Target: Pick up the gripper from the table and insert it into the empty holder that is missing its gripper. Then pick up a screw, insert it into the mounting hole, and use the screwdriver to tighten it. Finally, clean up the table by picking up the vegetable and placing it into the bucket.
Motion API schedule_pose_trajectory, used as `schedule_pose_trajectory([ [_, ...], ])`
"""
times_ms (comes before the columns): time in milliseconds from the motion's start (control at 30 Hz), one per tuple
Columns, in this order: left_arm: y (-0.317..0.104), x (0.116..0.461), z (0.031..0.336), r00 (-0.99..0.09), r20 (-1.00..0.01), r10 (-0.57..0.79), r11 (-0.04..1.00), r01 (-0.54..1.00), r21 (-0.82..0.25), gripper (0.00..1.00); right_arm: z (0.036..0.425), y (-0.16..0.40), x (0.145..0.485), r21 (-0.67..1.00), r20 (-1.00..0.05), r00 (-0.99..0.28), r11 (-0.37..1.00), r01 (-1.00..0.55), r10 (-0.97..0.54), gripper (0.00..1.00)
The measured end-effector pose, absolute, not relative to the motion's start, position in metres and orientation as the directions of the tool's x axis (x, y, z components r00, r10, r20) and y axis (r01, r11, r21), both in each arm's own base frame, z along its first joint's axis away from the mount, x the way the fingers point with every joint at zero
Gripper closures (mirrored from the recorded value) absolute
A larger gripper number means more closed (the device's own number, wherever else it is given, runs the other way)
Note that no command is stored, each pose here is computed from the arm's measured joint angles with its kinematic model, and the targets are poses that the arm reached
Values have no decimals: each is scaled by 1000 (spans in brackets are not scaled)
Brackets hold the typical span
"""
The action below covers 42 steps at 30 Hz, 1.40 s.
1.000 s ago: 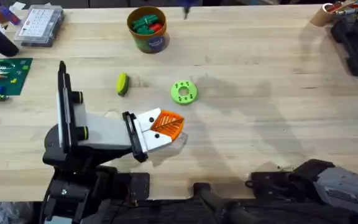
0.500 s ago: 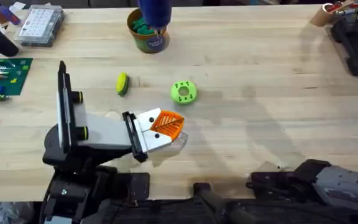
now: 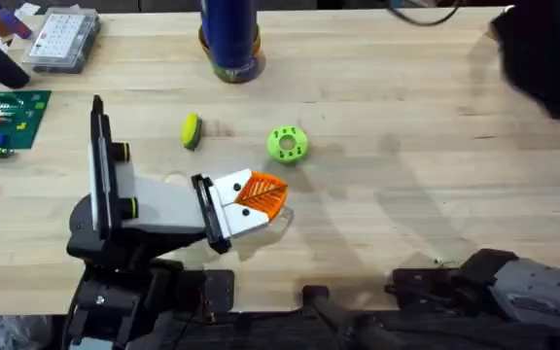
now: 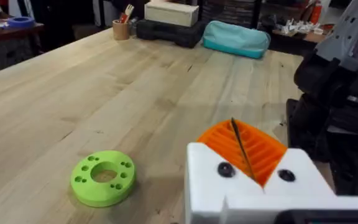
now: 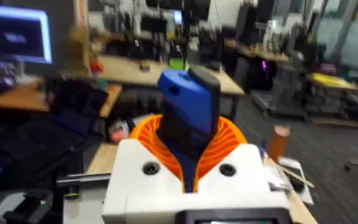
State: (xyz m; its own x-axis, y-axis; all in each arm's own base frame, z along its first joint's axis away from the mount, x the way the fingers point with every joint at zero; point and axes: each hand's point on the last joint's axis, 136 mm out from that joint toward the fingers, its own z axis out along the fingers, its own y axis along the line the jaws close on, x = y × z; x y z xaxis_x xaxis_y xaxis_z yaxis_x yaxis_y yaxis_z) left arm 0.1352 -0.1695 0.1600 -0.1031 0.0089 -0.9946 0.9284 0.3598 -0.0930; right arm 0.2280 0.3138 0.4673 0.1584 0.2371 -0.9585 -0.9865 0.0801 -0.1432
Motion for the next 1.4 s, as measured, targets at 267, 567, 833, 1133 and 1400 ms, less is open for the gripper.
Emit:
schedule_pose_trajectory([
  [267,-169,135,160,-103,-995,9,360,928,-93,985,449,314,226,-51,-965,60,44,-998,254,953],
  [567,-170,135,160,-103,-995,9,360,928,-93,985,448,321,216,-26,-967,26,1,-1000,254,955],
  [833,-170,135,160,-103,-995,9,360,928,-93,985,448,326,206,-28,-968,18,-34,-999,251,954],
  [1133,-170,135,160,-103,-995,9,360,928,-93,985,431,333,199,-5,-973,-9,-62,-998,229,953],
  [1400,-170,135,160,-103,-995,9,360,928,-93,985,423,338,186,-19,-972,-5,-102,-995,234,954],
])
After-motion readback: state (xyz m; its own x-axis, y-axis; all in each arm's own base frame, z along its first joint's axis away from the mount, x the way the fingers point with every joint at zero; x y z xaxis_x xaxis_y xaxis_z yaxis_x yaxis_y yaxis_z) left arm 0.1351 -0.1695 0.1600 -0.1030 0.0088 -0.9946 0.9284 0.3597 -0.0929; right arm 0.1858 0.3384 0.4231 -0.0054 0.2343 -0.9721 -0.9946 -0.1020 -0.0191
